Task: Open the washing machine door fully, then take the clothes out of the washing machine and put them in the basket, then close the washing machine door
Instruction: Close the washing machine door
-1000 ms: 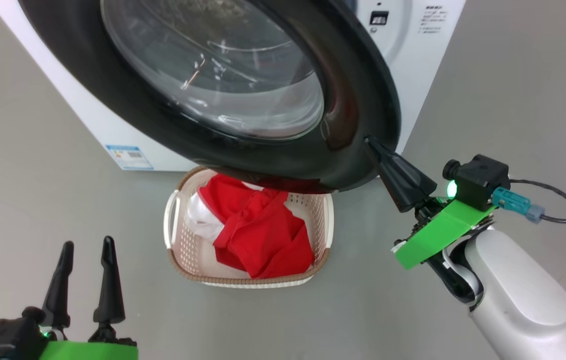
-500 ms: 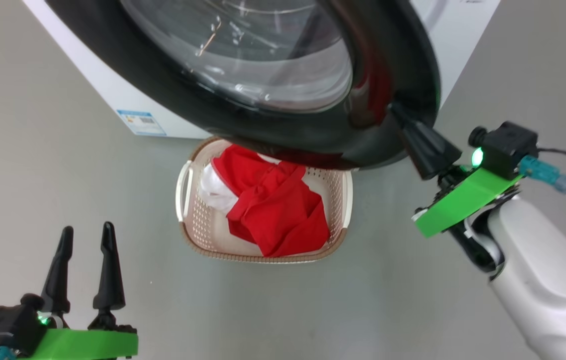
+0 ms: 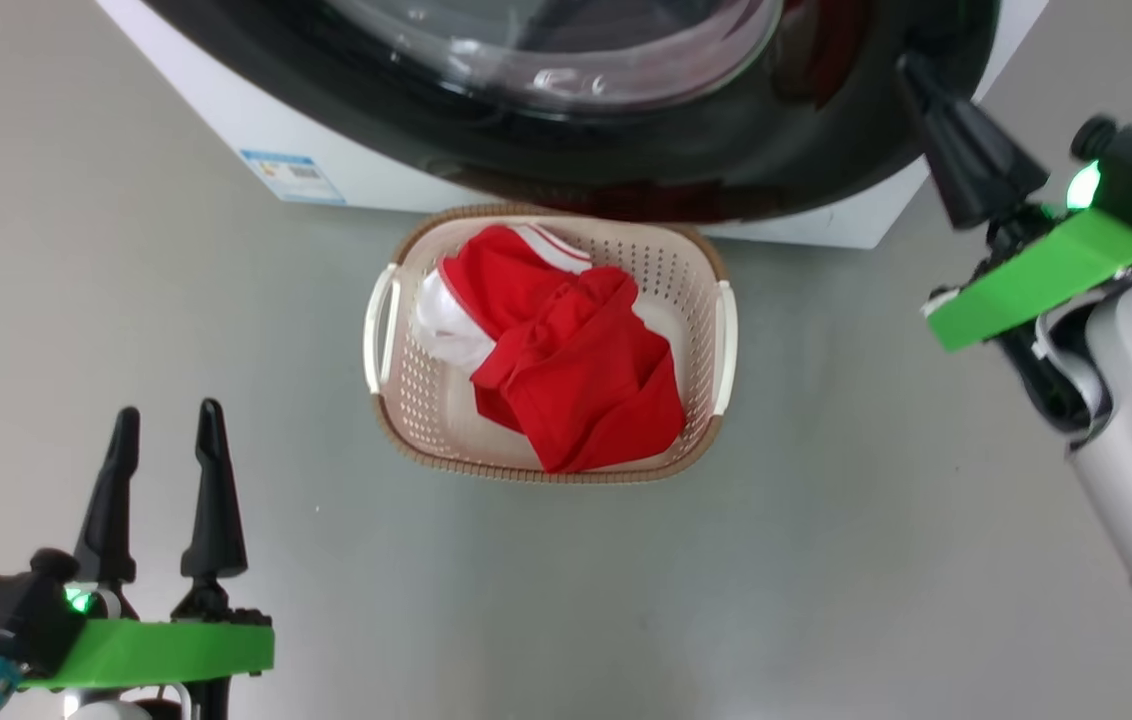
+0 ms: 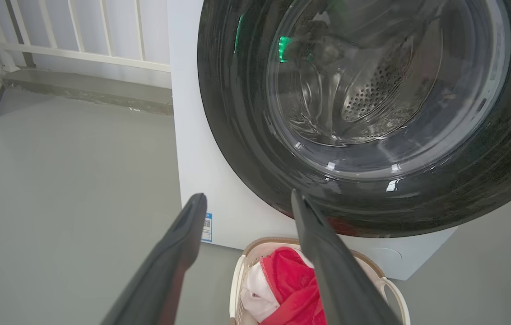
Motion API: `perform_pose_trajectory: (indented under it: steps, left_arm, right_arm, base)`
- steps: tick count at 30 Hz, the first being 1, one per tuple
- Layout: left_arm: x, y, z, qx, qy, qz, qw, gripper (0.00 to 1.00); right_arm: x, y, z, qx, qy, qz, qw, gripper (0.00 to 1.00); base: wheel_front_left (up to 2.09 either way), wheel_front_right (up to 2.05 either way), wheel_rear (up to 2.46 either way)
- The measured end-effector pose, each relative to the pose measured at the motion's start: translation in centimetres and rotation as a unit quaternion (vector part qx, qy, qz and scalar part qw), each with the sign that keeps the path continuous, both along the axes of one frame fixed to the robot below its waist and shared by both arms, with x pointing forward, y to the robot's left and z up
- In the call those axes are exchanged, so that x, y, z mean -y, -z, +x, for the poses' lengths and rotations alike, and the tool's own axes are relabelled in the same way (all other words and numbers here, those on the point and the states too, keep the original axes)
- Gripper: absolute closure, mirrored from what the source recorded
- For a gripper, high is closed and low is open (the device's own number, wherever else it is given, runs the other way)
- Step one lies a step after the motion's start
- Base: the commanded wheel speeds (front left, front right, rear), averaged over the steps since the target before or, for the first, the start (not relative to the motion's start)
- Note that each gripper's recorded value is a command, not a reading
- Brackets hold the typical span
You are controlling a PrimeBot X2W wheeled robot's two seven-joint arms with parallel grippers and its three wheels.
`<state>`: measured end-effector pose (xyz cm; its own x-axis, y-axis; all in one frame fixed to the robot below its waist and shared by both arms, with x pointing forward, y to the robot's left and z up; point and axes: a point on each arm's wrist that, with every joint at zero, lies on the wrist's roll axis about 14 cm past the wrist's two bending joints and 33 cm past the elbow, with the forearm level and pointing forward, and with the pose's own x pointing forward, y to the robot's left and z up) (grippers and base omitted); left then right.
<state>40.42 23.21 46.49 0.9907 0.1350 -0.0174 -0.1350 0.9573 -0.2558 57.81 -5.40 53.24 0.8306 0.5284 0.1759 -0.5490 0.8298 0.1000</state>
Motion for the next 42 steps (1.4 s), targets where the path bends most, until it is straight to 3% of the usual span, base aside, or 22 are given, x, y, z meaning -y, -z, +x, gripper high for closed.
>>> perform_pose_trajectory:
  steps: [24, 42]
  left_arm:
    - [-1.6, 0.5, -0.2, -0.011, -0.023, 0.009, 1.0, 0.0]
    - [-1.7, -1.0, -0.6, 0.01, -0.025, 0.007, 1.0, 0.0]
  right_arm:
    - [1.0, -1.8, 6.1, 0.029, 0.022, -0.024, 0.999, 1.0]
    - [1.4, -3.6, 5.5, 0.037, 0.032, -0.034, 0.998, 1.0]
  base:
    - [0.0, 0.0, 0.0]
    - [0.0, 0.0, 0.0]
